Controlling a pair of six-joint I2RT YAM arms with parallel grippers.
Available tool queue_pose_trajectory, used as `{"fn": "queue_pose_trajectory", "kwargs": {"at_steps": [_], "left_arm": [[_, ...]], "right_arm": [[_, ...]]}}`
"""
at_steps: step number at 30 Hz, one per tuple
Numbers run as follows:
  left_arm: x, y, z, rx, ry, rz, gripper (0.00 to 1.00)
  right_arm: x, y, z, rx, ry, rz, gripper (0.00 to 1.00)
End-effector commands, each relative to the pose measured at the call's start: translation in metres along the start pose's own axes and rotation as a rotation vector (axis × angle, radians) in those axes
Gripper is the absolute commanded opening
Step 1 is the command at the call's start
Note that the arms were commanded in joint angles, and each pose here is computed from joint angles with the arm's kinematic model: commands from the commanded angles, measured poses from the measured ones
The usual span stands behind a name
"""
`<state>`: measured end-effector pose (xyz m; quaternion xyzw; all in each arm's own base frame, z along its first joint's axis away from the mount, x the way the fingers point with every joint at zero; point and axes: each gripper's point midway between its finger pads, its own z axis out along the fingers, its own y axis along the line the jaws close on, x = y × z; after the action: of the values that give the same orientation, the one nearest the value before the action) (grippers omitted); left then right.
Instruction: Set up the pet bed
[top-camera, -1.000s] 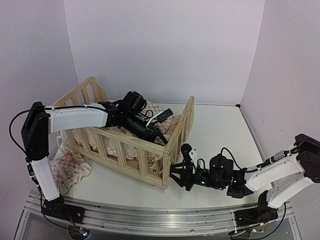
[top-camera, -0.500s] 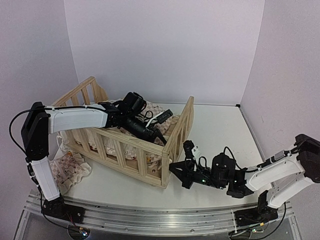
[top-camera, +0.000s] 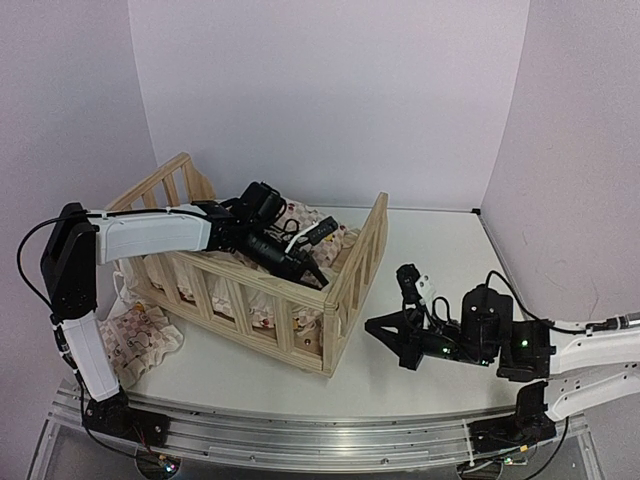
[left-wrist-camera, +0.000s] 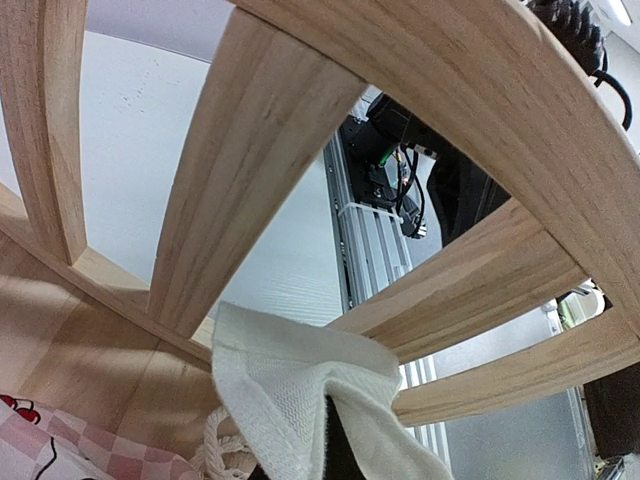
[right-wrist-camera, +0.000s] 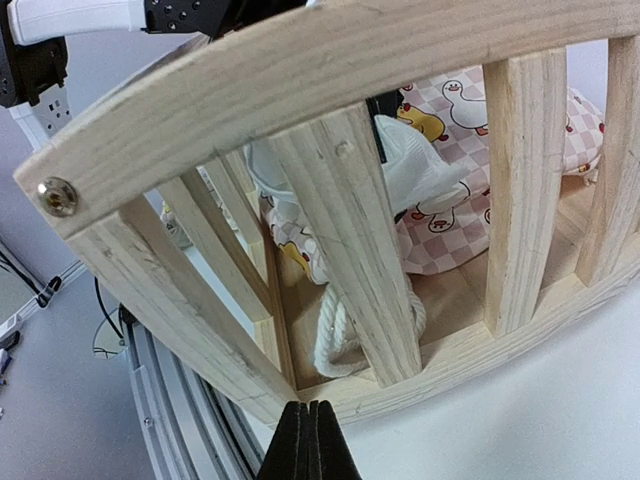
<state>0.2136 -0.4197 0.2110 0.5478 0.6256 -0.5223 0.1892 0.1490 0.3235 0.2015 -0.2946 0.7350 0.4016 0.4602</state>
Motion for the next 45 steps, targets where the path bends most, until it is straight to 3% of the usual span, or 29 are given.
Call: {"fn": "queue_pose_trajectory", "kwargs": {"at_steps": [1,4,16,34,42,45], "left_arm": [[-0.025,-0.016,-0.015,-0.02,-0.036,0.111,0.0],[-0.026,-0.016,-0.014,-0.017,-0.043,0.109,0.0],[-0.027,-0.016,-0.013,-0.004,-0.057,0.094,0.0],[-0.026,-0.018,-0.011,0.016,-0.067,0.073,0.0],[-0.026,-0.02,-0.011,0.026,-0.071,0.068,0.0],[-0.027,-0.02,-0.011,0.029,-0.073,0.066,0.0]], "right_arm": [[0.004,0.005,-0.012,0.009,0.129,-0.019,0.0],[0.012,0.003,-0.002,0.012,0.137,-0.012,0.0],[0.01,0.007,0.043,-0.03,0.004,0.074,0.25],[0.02,-0.008,0.056,0.042,-0.011,0.157,0.31],[0.026,-0.009,0.062,0.054,0.008,0.171,0.3],[0.027,-0.01,0.064,0.06,0.008,0.168,0.25]]}}
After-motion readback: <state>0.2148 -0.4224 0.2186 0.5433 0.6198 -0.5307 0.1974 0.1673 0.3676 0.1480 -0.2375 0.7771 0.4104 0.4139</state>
